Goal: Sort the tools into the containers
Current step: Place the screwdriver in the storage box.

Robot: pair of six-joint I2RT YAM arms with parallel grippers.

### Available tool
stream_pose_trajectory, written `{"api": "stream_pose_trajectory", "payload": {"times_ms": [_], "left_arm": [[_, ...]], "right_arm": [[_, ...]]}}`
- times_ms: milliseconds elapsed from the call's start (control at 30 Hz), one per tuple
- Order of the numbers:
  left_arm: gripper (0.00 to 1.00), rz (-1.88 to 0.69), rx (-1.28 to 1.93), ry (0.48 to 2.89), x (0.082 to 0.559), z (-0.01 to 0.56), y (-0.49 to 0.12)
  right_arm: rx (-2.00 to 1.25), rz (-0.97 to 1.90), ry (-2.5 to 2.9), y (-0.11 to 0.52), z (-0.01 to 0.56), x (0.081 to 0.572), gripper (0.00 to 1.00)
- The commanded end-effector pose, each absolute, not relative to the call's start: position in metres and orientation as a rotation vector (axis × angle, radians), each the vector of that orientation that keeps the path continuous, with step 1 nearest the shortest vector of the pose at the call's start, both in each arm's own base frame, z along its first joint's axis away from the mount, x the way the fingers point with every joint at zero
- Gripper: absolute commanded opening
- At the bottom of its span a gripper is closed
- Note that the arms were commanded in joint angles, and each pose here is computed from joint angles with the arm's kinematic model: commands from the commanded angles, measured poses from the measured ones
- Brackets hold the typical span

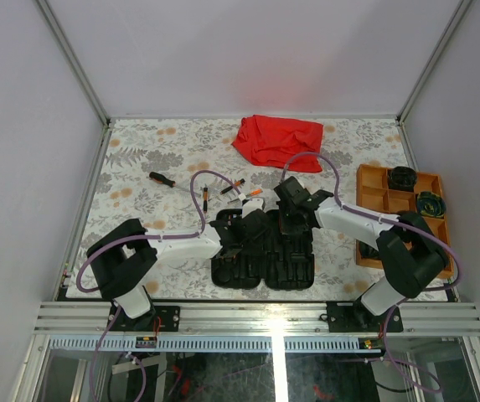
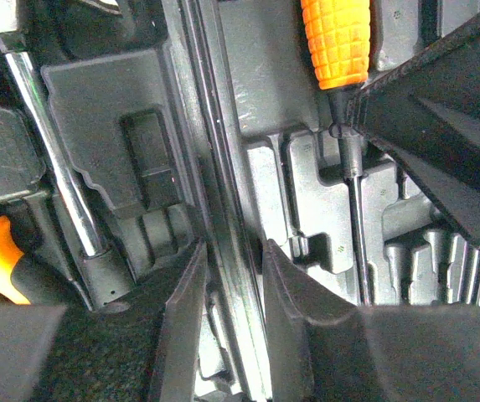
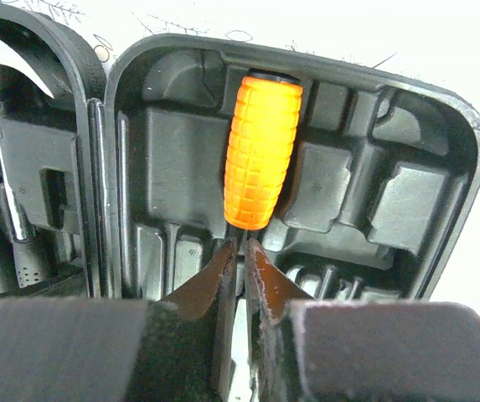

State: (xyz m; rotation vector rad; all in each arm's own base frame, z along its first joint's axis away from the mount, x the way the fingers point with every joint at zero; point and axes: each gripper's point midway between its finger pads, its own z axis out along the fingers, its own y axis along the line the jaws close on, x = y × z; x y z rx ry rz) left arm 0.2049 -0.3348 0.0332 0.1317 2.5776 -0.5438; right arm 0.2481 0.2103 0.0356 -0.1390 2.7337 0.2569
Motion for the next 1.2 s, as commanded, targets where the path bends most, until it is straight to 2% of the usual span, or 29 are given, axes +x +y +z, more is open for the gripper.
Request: {"api": "stream_pose_trajectory", "payload": {"times_ms": [0,300,400,500,700,1167], "left_arm": [[0.18,-0.467,0.206,2.650,0.189,0.005,-0.323],[0.16,-0.498,0.240,2.647,0.188,0.005,-0.332],[0.15,-0.566,0.261,2.613,0.186,0.014,-0.337],[0.09,-0.577,0.292,2.606,0.187,0.016,-0.342],[0.02,-0.646,0.338,2.613,0.184,0.014,-0.356],[0.00,-0.668,0.359,2.606,0.183,0.013,-0.359]], "right_arm": [[-0.174,0.182,2.825,0.203,0.031,0.235,0.12],[-0.200,0.152,2.994,0.195,-0.005,0.205,0.10],[-0.192,0.130,3.047,0.193,-0.020,0.192,0.05],[-0.194,0.041,3.099,0.184,-0.037,0.176,0.01],[-0.236,-0.153,3.171,0.171,-0.065,0.146,0.00],[-0.188,-0.111,3.346,0.168,-0.123,0.082,0.00]]}}
